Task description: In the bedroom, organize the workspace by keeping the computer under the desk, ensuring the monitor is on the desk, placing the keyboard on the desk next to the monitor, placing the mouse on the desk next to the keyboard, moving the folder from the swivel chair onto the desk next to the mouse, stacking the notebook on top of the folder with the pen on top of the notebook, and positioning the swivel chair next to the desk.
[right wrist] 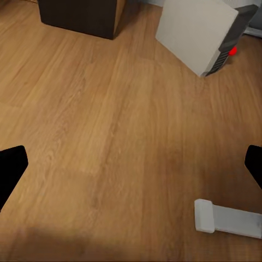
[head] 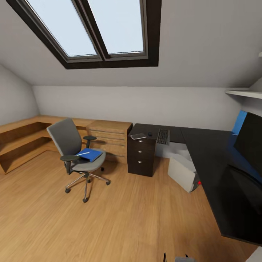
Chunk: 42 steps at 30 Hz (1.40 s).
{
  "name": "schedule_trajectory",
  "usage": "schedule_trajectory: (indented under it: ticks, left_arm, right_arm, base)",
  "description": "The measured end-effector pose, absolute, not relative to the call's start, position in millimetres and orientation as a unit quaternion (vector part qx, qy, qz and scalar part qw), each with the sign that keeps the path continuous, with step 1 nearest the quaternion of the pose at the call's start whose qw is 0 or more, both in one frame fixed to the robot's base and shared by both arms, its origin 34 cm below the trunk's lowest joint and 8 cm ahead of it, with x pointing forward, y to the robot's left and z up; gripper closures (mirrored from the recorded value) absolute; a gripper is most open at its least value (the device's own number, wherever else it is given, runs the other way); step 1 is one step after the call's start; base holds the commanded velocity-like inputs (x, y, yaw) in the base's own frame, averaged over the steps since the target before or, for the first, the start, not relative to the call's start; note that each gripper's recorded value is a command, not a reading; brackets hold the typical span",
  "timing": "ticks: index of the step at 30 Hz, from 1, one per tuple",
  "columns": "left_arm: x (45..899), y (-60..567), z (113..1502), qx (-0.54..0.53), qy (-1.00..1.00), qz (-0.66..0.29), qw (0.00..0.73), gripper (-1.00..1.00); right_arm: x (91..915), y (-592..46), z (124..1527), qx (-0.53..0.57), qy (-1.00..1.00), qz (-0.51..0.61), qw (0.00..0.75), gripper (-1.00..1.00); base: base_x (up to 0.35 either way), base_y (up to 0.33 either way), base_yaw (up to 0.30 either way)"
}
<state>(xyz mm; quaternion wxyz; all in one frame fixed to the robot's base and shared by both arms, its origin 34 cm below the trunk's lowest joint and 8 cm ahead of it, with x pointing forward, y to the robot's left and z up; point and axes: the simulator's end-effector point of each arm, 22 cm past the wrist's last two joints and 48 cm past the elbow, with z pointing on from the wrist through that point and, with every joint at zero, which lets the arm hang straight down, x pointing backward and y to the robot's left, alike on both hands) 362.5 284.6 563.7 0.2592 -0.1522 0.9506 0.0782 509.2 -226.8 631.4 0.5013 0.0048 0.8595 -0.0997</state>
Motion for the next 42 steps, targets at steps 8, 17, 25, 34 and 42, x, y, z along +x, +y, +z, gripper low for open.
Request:
schedule_trajectory:
  ticks: [8,17,25,34,42]
  left_arm:
    - [362.1,284.7,563.5,-0.152,0.951,0.079,0.259,-1.0]
    - [364.7,287.6,565.3,-0.153,0.949,0.08,0.265,-1.0]
    - [366.2,289.1,566.5,-0.153,0.948,0.081,0.268,-1.0]
    - [366.1,288.7,566.4,-0.152,0.948,0.081,0.267,-1.0]
    - [358.8,274.2,561.6,-0.159,0.95,0.071,0.259,-1.0]
  right_arm:
    - [508.6,-226.2,630.8,0.005,0.86,-0.099,0.501,-1.0]
    - [509.3,-226.5,631.7,0.004,0.859,-0.1,0.502,-1.0]
    - [509.7,-225.1,632.5,0.002,0.859,-0.098,0.503,-1.0]
    - [509.8,-222.9,633.0,0.002,0.859,-0.097,0.504,-1.0]
    - [487.4,-213.0,620.7,0.005,0.869,-0.098,0.486,-1.0]
  base:
    - [0.338,0.0,-0.012]
    - [0.339,0.062,-0.234]
    - [0.33,0.159,-0.28]
    - [0.323,0.086,-0.102]
    - [0.196,0.003,-0.002]
